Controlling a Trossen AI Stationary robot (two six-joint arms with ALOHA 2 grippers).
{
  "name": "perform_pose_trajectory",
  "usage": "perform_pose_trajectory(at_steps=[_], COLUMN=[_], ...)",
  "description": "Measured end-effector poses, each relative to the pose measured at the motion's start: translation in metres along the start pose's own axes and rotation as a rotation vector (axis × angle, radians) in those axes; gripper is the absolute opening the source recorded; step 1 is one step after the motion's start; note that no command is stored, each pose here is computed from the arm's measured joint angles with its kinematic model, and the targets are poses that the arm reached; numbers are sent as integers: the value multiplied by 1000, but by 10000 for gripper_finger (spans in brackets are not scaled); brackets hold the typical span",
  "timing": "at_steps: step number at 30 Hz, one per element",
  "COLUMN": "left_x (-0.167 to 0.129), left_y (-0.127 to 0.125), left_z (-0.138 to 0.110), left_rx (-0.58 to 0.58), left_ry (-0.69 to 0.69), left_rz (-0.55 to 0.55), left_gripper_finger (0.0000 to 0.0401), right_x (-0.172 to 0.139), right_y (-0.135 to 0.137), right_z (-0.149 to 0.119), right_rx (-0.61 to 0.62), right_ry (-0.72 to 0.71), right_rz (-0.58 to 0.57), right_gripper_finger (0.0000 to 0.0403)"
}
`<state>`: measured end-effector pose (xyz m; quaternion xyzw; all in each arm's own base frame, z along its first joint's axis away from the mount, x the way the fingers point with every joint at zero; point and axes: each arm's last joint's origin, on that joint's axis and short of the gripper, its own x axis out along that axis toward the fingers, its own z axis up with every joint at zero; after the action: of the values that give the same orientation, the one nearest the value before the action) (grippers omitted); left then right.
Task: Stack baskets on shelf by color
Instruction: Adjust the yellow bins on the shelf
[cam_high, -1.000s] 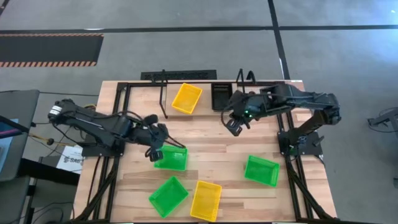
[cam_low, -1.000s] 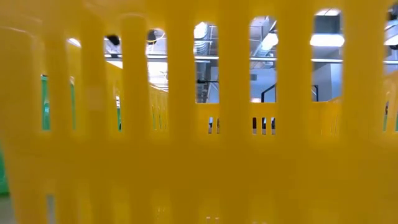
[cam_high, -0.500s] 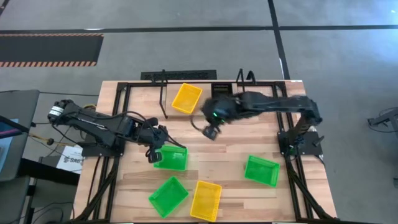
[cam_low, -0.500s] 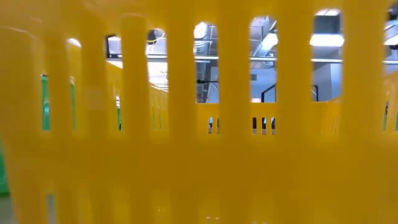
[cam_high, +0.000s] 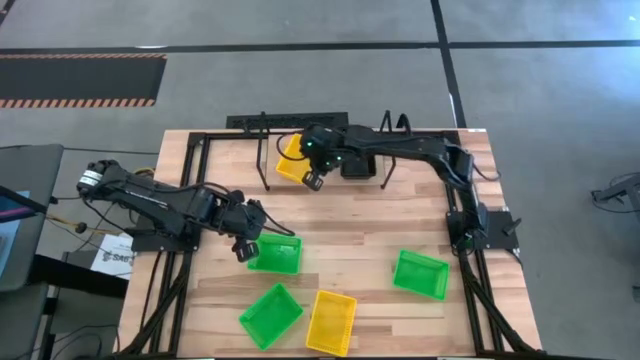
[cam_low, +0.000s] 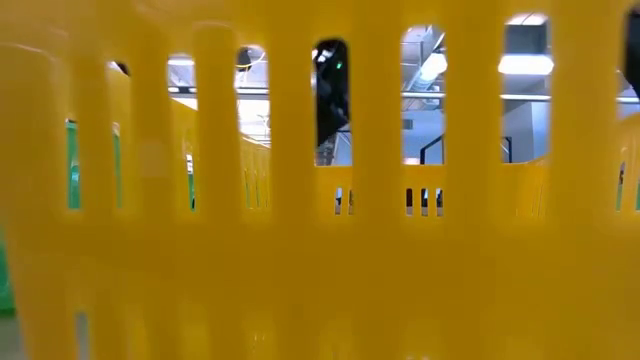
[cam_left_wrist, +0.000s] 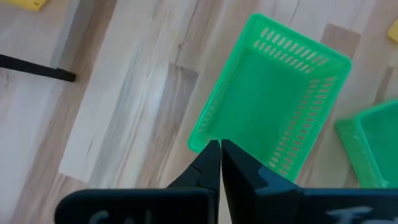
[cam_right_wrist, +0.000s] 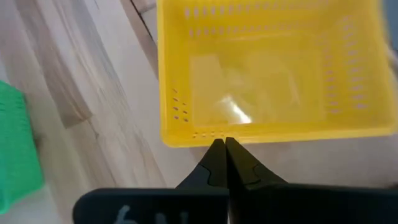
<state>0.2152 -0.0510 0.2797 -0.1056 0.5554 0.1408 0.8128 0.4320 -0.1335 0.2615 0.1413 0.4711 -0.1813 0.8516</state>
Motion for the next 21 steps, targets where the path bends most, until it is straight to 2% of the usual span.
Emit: perform_pose_trajectory(at_steps=[8, 14, 18, 21], left_x=[0, 0, 0, 0], left_y=[1, 0, 0, 0], left_z=[2, 4, 4, 4], left_rx=[-12, -17, -18, -26], left_ry=[-21, -47, -49, -51], left_rz=[11, 14, 18, 20], left_gripper_finger=[0, 0, 0, 0], right_x=[14, 13, 14, 27], right_y=[2, 3, 0, 0], right_z=[9, 18, 16, 11], right_rx=[-52, -59, -48, -46], right_ry=[-11, -89, -65, -21], right_rz=[5, 15, 9, 9], right_gripper_finger=[1, 1, 0, 0])
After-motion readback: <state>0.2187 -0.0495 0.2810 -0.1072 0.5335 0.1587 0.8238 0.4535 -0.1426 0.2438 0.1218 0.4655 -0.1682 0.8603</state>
